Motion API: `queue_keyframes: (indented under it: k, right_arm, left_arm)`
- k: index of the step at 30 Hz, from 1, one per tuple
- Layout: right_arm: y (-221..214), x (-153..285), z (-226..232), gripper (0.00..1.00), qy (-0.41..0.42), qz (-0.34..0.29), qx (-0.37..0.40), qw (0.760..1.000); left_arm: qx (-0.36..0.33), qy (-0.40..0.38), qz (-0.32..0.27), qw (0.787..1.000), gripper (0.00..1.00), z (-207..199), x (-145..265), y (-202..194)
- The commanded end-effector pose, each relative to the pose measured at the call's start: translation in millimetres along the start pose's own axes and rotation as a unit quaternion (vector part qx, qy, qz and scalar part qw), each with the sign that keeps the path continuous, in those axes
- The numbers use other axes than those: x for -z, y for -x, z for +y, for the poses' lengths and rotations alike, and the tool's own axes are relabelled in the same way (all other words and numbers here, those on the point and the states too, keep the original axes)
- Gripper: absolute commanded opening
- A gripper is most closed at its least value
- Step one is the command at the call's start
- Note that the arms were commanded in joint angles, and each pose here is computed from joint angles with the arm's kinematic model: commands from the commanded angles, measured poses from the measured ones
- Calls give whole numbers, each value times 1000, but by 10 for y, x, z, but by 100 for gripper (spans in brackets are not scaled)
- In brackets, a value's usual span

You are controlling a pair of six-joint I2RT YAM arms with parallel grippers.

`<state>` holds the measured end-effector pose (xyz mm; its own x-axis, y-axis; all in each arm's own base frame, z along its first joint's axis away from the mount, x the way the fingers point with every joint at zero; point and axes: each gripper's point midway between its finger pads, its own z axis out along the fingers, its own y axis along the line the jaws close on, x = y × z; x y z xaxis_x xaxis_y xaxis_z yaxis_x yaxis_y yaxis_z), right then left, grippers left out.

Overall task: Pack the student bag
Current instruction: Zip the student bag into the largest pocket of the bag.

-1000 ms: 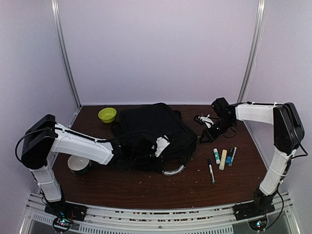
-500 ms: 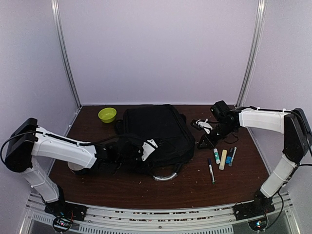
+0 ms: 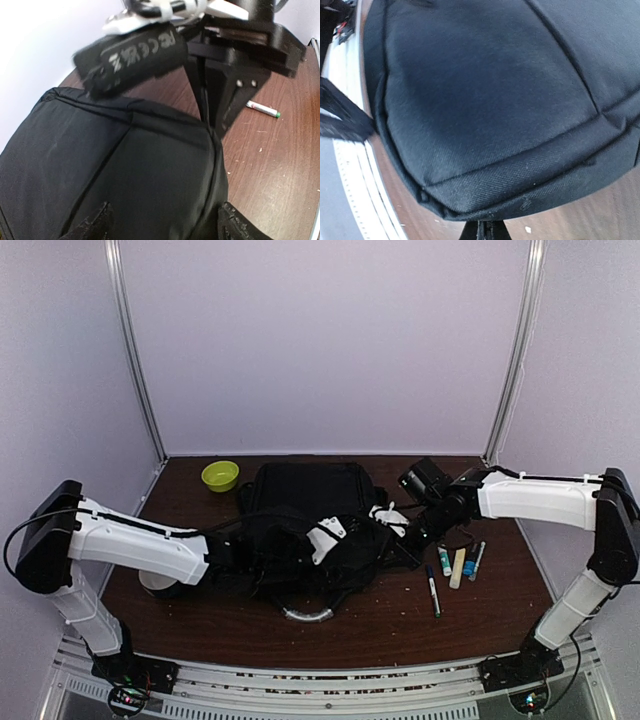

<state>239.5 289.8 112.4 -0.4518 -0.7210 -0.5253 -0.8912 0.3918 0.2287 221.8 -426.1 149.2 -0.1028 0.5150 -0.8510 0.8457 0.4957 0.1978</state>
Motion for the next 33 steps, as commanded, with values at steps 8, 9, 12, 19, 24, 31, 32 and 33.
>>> queue_keyframes:
  k: [8,9,12,19,24,31,32,33]
  right_arm:
    - [270,127,272,0,33,-55,24,998]
    - [269,117,271,0,34,-56,23,998]
    - [292,97,270,0,40,-54,19,998]
    - [290,85,270,0,43,-53,18,998]
    - [213,86,229,0,40,-46,12,998]
    - [35,141,-194,0,10,-34,-37,999]
    - [6,144,-263,0,5,-32,-44,999]
    - [-32,139,-336,0,-1,-27,-51,998]
  left_arm:
    - [-14,-21,-37,999,74,-207,-155,134]
    - [-16,-22,-37,999,74,-216,-177,135]
    - [-21,-39,-45,998,74,-289,-215,184]
    - [-25,5,-32,999,52,-157,-308,156]
    - [-26,1,-30,999,31,-172,-321,148]
    - [-23,3,-22,999,0,-158,-289,97]
    - [-23,3,-23,999,0,-156,-274,97]
    - [-22,3,-21,1000,0,-155,-261,73]
